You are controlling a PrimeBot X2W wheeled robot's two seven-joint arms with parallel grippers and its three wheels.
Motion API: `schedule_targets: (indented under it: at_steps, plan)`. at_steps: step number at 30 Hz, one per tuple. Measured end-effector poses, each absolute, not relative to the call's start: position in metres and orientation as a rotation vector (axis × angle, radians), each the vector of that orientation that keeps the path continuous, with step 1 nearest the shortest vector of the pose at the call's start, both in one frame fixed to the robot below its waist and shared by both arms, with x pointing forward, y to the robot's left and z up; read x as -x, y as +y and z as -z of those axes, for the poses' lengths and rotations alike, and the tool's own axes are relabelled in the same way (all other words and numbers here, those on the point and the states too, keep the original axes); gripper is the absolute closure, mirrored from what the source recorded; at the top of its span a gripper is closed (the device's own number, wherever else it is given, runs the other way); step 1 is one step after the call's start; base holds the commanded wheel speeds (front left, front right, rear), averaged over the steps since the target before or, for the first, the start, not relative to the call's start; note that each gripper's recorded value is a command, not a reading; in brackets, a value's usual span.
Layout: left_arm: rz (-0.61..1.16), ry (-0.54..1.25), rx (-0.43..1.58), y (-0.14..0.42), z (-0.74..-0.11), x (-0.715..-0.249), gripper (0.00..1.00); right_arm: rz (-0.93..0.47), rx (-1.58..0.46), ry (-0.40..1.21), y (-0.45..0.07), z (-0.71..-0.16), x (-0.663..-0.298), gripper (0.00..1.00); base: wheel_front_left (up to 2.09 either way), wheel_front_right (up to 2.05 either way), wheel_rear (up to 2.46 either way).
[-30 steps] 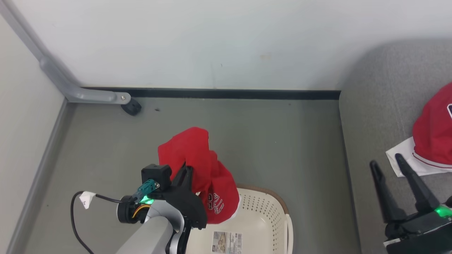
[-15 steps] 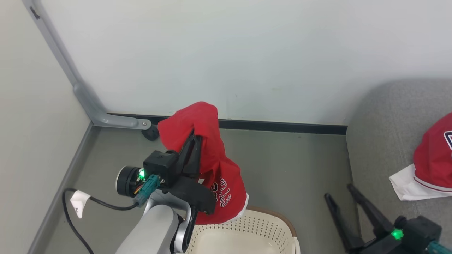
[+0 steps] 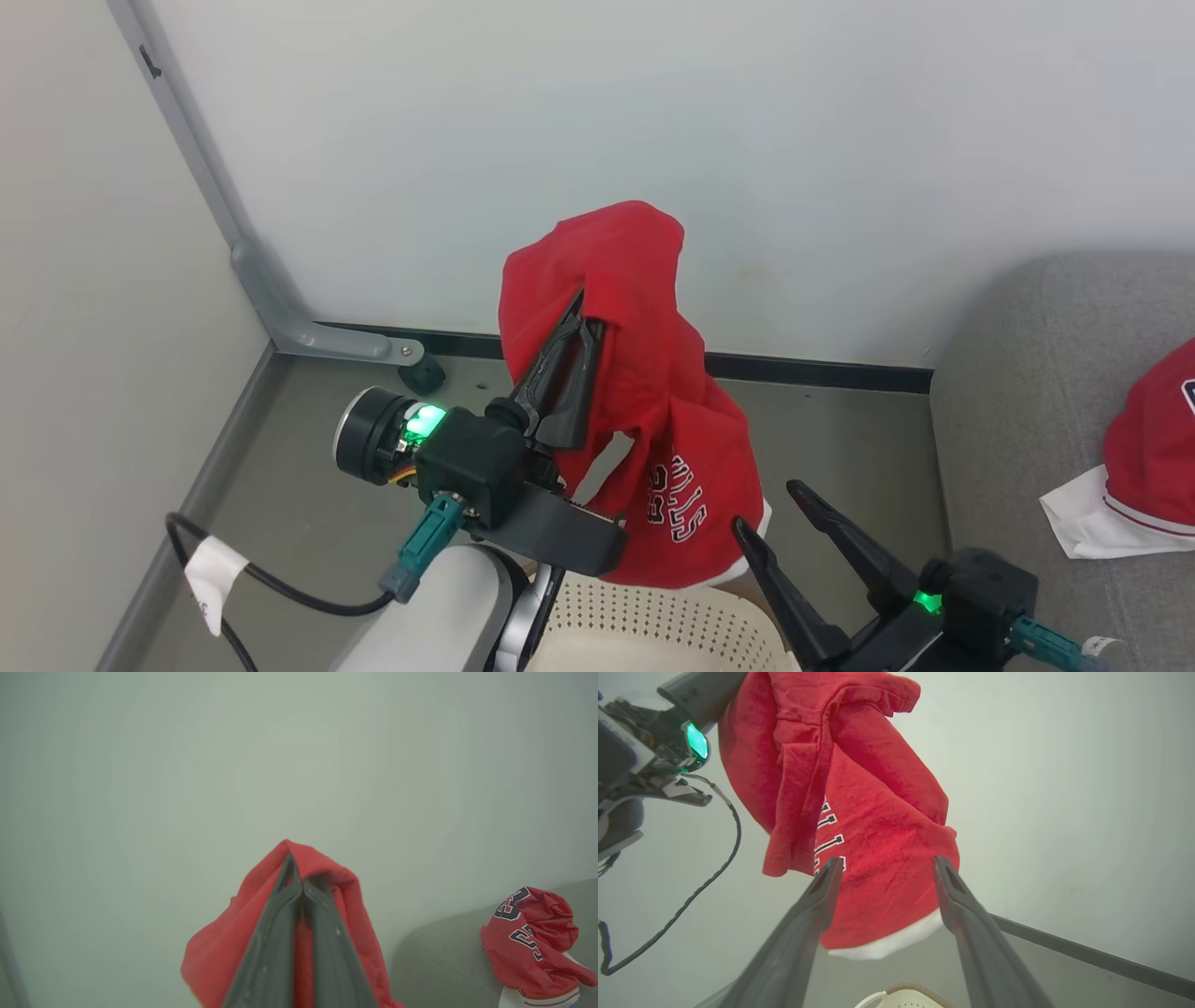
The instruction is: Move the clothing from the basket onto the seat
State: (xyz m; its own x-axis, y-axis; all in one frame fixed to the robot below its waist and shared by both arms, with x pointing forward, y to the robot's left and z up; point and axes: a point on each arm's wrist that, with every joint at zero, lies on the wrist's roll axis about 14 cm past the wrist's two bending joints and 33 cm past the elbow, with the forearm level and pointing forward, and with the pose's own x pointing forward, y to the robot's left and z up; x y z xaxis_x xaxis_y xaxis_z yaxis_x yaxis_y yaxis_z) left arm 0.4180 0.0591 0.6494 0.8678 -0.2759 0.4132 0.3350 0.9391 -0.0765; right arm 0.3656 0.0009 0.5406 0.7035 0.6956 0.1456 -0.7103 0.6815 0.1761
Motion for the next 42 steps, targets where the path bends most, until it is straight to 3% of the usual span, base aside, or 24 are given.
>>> schedule_targets:
  at_steps: [15,28,30,31,32,42]
  plan:
    - [0.406,-0.459,0.095,0.036,-0.67,-0.389,1.0,-0.938,-0.225,-0.091,0.052,-0.555,-0.353,0.0,0.0,0.0,0.0]
    - [0.466,-0.404,0.084,0.018,-0.665,-0.379,1.0,-0.956,-0.206,-0.093,0.062,-0.556,-0.36,0.0,0.0,0.0,0.0]
    - [0.469,-0.4,0.083,0.017,-0.665,-0.378,1.0,-0.962,-0.201,-0.087,0.064,-0.555,-0.361,0.61,0.0,0.0,0.0]
    - [0.47,-0.4,0.082,0.017,-0.665,-0.378,1.0,-0.962,-0.198,-0.082,0.065,-0.553,-0.361,0.75,0.0,0.0,0.0]
    - [0.472,-0.4,0.081,0.017,-0.665,-0.377,1.0,-0.962,-0.197,-0.076,0.065,-0.551,-0.361,1.0,0.0,0.0,0.0]
    - [0.458,-0.41,0.066,0.021,-0.673,-0.374,1.0,-0.982,-0.202,-0.043,0.072,-0.543,-0.353,1.0,0.0,0.0,0.0]
